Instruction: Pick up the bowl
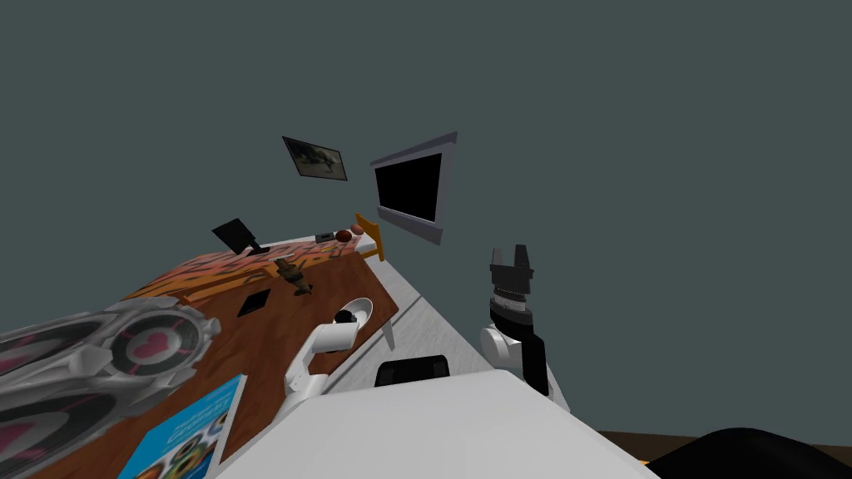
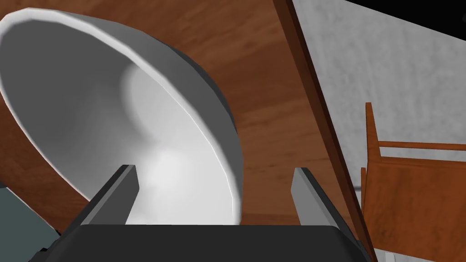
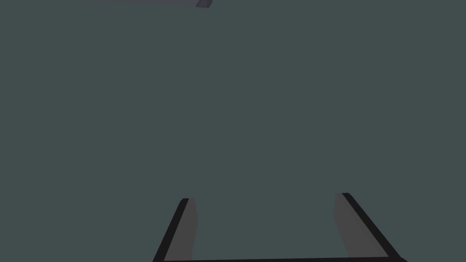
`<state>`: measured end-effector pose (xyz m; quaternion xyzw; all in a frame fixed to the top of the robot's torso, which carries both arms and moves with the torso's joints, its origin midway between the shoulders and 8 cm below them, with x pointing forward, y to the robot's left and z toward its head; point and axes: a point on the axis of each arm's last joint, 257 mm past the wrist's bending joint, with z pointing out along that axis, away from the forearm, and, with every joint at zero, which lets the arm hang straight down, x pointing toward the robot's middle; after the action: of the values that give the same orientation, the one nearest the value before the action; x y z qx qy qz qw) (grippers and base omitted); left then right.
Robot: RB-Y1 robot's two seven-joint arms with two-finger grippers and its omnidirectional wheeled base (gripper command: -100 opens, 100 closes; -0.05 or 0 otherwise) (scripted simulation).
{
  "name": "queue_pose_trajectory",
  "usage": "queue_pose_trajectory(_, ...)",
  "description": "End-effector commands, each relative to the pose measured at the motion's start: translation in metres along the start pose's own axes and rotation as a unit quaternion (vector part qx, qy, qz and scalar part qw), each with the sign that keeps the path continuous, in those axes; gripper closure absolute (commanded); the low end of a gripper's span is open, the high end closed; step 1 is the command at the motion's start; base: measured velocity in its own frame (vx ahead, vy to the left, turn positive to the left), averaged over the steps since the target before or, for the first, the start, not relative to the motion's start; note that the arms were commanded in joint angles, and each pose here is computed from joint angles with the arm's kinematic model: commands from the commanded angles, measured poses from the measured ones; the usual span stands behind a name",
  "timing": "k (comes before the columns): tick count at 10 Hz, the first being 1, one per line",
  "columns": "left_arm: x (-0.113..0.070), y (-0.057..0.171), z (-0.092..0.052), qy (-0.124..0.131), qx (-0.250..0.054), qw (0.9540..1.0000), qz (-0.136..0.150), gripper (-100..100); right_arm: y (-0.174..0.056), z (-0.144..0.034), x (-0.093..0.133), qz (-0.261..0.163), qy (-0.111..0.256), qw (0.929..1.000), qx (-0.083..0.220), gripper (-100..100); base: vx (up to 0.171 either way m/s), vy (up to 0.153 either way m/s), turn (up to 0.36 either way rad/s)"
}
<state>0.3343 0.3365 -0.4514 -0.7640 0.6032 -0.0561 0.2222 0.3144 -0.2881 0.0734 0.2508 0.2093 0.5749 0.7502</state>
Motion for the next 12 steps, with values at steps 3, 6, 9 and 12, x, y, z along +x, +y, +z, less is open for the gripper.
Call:
queue_pose_trajectory(3,0.0,0.0,0.001,0.0,0.001,1.0,0.0,100,0.0,0.0,0.0,0.0,0.0,1.0,0.0,0,0.003,0.001,0.0)
queue_pose_trajectory(6,0.0,0.0,0.001,0.001,0.0,1.0,0.0,100,0.0,0.0,0.0,0.0,0.0,1.0,0.0,0,0.0,0.0,0.0)
queue_pose_trajectory(9,-0.001,-0.002,-0.01,-0.001,0.0,1.0,-0.002,100,0.0,0.0,0.0,0.0,0.0,1.0,0.0,0,-0.012,-0.003,-0.018)
queue_pose_trajectory(12,-0.002,-0.003,-0.013,-0.001,0.0,1.0,-0.002,0,0.0,0.0,0.0,0.0,0.0,1.0,0.0,0,-0.015,-0.003,-0.008)
